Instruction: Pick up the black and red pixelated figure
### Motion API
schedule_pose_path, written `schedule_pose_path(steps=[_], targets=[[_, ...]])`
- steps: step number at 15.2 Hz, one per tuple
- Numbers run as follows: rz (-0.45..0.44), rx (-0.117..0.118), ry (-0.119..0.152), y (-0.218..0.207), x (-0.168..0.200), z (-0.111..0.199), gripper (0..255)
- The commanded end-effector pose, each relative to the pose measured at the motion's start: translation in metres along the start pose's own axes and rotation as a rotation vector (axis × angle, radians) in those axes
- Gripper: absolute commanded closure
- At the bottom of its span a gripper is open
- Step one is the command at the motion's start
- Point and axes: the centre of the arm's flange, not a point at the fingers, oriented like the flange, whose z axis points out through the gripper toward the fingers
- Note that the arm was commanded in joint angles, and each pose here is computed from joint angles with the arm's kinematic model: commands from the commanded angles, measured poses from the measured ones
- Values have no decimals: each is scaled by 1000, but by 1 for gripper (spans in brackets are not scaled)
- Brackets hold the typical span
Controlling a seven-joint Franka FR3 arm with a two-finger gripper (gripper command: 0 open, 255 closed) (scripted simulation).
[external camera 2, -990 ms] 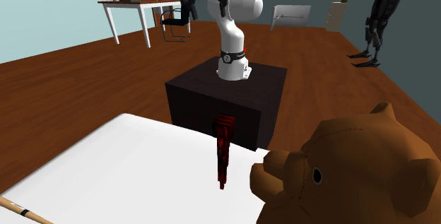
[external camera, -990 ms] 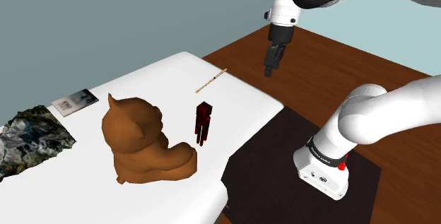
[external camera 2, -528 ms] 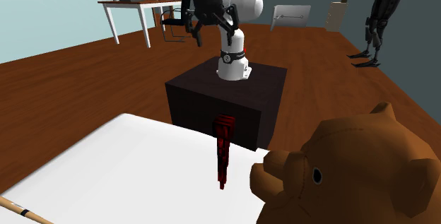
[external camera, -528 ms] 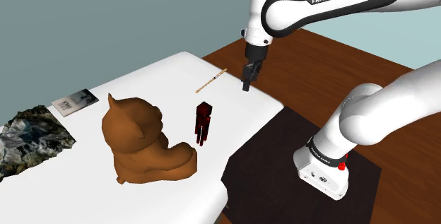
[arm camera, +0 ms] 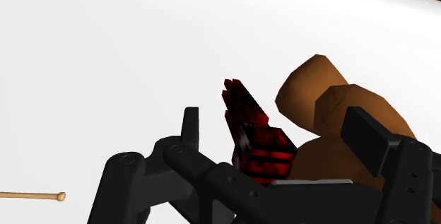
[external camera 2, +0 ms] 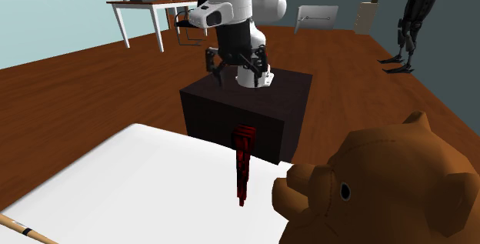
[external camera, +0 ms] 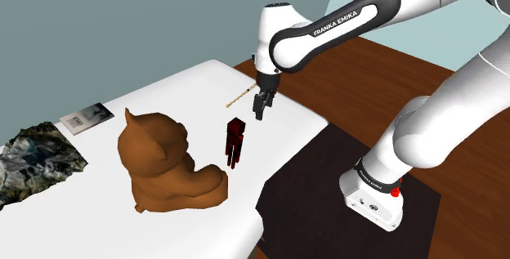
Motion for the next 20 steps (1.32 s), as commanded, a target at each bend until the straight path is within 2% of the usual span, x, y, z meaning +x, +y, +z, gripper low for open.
schedule_pose_path(steps=[1,7,16,17,20], targets=[[-17,-9,8,-10,17,18,0],[-61,-36,23,-33,65,66,0],[-61,-36,23,-30,70,106,0],[-61,-36,23,-30,70,106,255],[-61,-36,23,-30,70,106,255]])
